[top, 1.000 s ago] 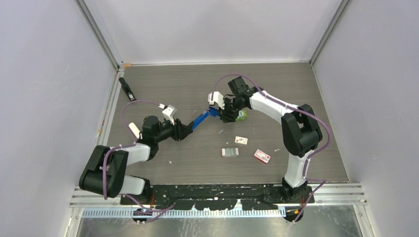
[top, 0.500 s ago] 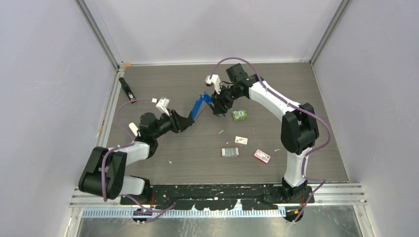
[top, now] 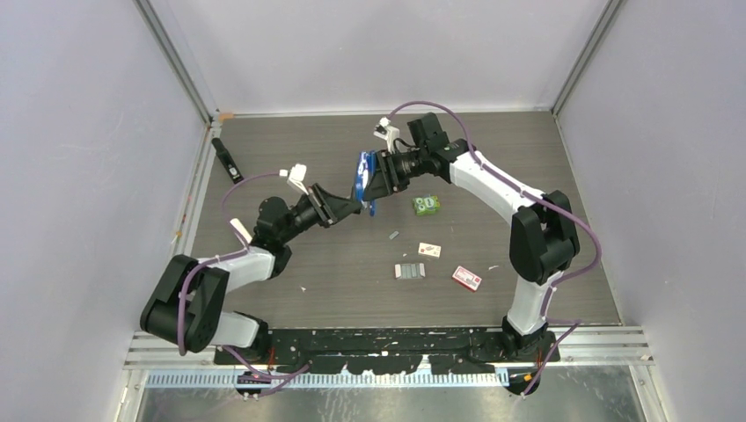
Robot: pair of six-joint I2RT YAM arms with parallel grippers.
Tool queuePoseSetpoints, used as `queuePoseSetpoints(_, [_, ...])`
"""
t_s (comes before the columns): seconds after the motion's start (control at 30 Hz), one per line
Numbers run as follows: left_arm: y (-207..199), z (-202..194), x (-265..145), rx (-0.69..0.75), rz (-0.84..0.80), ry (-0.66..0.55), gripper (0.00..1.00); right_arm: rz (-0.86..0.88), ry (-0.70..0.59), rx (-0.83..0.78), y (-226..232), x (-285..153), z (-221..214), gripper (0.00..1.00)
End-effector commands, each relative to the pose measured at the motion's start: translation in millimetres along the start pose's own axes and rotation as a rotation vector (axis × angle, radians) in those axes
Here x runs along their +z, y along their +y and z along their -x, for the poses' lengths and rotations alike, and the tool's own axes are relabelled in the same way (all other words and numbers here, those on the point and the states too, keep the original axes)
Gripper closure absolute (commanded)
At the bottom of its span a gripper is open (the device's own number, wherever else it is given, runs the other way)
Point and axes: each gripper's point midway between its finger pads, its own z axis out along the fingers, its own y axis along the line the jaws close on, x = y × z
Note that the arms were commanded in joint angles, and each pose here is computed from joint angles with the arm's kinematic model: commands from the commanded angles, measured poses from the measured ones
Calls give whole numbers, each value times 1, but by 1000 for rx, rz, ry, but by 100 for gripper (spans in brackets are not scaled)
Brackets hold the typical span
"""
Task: Unload the staples from the stapler
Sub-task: Unload the staple at the center of the board, then place the stapler at the center of the board.
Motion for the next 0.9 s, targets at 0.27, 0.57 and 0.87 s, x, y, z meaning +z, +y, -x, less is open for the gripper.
queuePoseSetpoints(0.27, [-74, 62, -14, 21, -74, -205, 100, 227, -129, 6, 75, -50, 18, 1])
queuePoseSetpoints(0.57, [-31, 85, -27, 67, 164, -252, 100, 184, -293, 4, 55, -107, 27, 0])
queuePoseSetpoints(0.87, [49, 125, -23, 292, 522, -218, 100, 151, -342, 4, 51, -125, 19, 0])
